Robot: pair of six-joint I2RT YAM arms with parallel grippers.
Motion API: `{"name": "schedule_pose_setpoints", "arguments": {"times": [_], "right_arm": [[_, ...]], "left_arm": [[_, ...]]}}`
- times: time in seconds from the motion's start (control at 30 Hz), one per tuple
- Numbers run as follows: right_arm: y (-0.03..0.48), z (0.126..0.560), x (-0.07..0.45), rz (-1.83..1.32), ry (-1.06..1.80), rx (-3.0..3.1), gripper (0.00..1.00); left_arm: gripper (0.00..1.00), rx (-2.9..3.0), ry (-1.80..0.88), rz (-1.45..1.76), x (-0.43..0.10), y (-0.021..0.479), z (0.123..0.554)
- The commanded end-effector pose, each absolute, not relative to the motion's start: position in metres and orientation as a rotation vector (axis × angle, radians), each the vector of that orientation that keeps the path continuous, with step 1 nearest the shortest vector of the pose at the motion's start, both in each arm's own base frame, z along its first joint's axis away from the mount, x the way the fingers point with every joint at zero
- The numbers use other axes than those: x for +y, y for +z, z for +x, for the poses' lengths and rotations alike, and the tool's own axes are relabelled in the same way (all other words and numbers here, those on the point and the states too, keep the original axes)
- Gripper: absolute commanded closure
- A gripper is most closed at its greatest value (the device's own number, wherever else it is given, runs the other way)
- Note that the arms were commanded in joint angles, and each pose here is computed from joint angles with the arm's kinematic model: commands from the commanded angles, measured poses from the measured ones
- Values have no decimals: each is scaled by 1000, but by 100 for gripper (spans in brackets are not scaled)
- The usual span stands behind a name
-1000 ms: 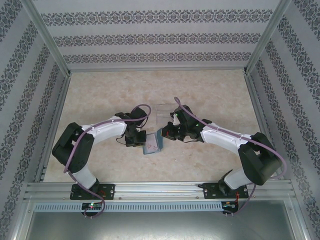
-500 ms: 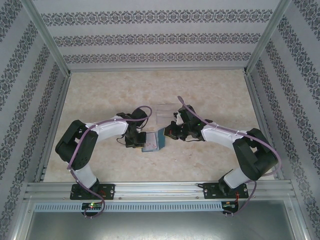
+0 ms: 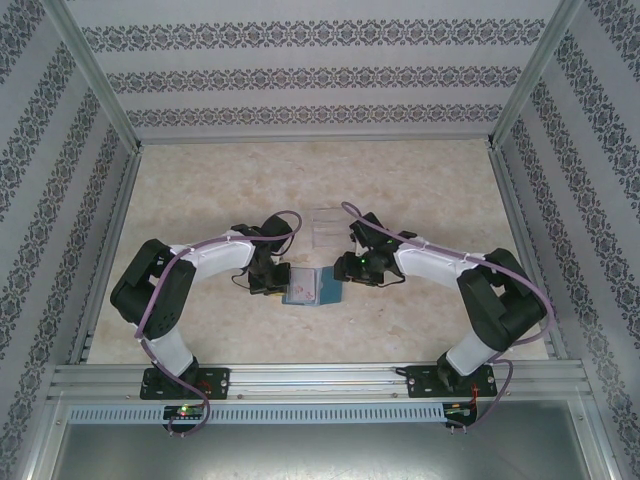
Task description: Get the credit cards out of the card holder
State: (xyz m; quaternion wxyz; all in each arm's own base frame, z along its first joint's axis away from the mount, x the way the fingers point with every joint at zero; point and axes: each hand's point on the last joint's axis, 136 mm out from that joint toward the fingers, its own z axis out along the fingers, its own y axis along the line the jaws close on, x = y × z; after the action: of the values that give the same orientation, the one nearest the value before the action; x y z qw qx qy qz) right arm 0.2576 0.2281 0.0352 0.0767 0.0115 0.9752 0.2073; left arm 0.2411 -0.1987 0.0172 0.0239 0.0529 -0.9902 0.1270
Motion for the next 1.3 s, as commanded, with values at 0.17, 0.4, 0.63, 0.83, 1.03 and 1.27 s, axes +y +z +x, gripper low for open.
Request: {"name": "schedule_pose_setpoints", "arguments": {"times": [0.17, 0.4, 0.63, 0.83, 1.03, 1.27], "right_arm": [[20, 253, 204, -213, 86, 2941, 24], [11, 249, 192, -353, -155, 2910, 11], [12, 258, 183, -487, -300, 2843, 10], [20, 275, 199, -597, -274, 2786, 10], [36, 270, 211, -580, -160, 2803, 12], [66, 257, 230, -456, 120, 2826, 21]], "left_arm": [[97, -3029, 380, 195, -192, 14, 231], [97, -3035, 418, 220, -196, 19, 234], [97, -3063, 512, 240, -207, 39, 247], [97, -3101, 596, 288, -211, 58, 265], [96, -3087, 673, 297, -217, 63, 272], [96, -3080, 714, 275, -221, 63, 272]]}}
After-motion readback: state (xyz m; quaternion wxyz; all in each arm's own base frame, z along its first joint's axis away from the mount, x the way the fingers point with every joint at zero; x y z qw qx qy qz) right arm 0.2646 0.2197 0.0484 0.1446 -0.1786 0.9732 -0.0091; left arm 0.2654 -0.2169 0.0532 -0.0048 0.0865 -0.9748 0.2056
